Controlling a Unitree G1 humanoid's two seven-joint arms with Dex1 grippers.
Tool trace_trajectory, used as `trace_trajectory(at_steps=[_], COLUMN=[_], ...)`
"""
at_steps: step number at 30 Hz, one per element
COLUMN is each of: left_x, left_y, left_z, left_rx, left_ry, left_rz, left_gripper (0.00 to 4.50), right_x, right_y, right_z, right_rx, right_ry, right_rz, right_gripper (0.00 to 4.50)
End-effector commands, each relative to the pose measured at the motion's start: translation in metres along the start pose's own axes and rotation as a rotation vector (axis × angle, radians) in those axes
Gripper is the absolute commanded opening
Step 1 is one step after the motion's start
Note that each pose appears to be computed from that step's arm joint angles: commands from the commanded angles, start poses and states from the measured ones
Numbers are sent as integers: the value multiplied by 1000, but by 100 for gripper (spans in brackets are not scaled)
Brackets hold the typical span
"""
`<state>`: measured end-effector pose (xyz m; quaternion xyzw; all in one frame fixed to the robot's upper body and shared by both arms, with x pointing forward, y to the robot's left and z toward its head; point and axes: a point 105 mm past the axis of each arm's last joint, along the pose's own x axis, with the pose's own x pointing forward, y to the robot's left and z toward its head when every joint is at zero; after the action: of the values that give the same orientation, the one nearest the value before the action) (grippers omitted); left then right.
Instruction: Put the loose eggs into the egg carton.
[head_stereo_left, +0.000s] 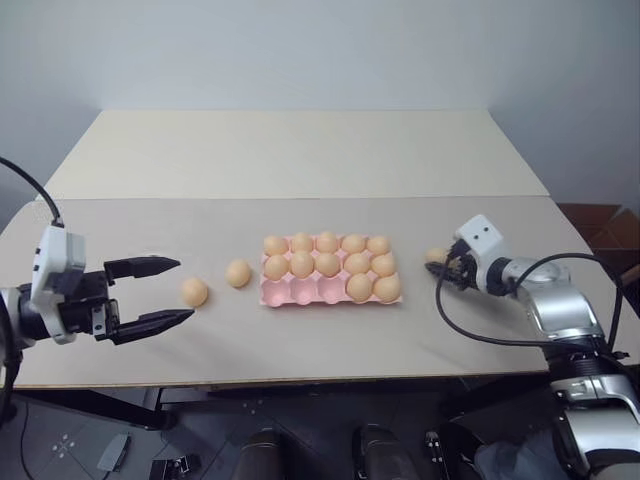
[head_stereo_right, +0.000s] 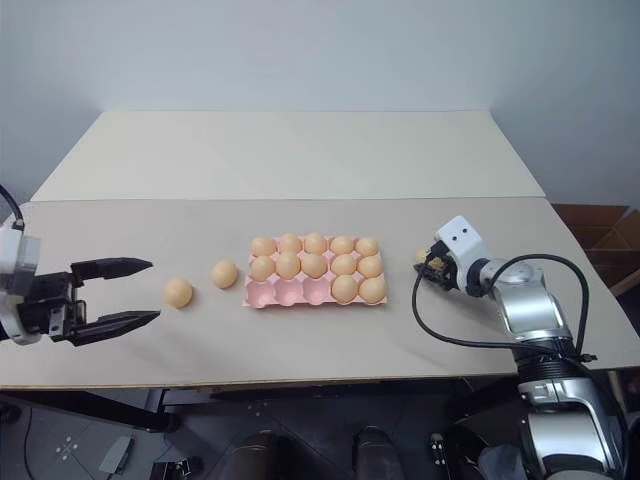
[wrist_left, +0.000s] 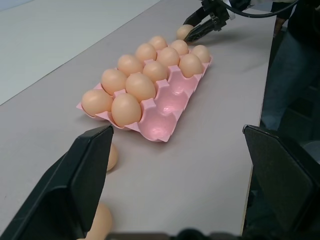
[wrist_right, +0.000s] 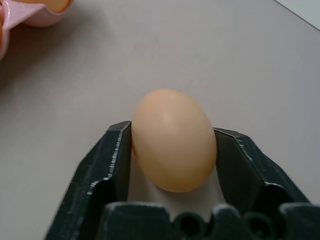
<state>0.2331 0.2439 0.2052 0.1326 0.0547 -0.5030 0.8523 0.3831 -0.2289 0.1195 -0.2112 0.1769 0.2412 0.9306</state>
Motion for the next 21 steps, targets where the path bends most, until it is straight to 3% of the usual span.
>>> trace_trajectory(at_steps=[1,4,6,9,14,19,21], left_x=[-2,-3,-5,-7,-5,-3,-2], left_y=[-4,-3,-2,0,2,2,2], left_z=[12,13,14,15,16,17,17], left_rx=[48,51,47,38,39,45,47], left_ry=[-23,-23,-27,-34,-35,-39,-40], left_rz=[1,8,16,26,22,13,12], left_gripper=[450,450,450,450,450,450,450], right_x=[-14,-30,-39,-42,-25,-7,-2], right_y=[1,23,56,108,166,179,175], right_z=[29,67,95,116,116,106,102], right_rx=[-41,-94,-115,-129,-122,-157,-181], right_ry=[-87,-194,-270,-324,-299,-235,-209], right_rz=[0,41,128,256,359,333,302], right_gripper=[193,193,193,193,193,193,253])
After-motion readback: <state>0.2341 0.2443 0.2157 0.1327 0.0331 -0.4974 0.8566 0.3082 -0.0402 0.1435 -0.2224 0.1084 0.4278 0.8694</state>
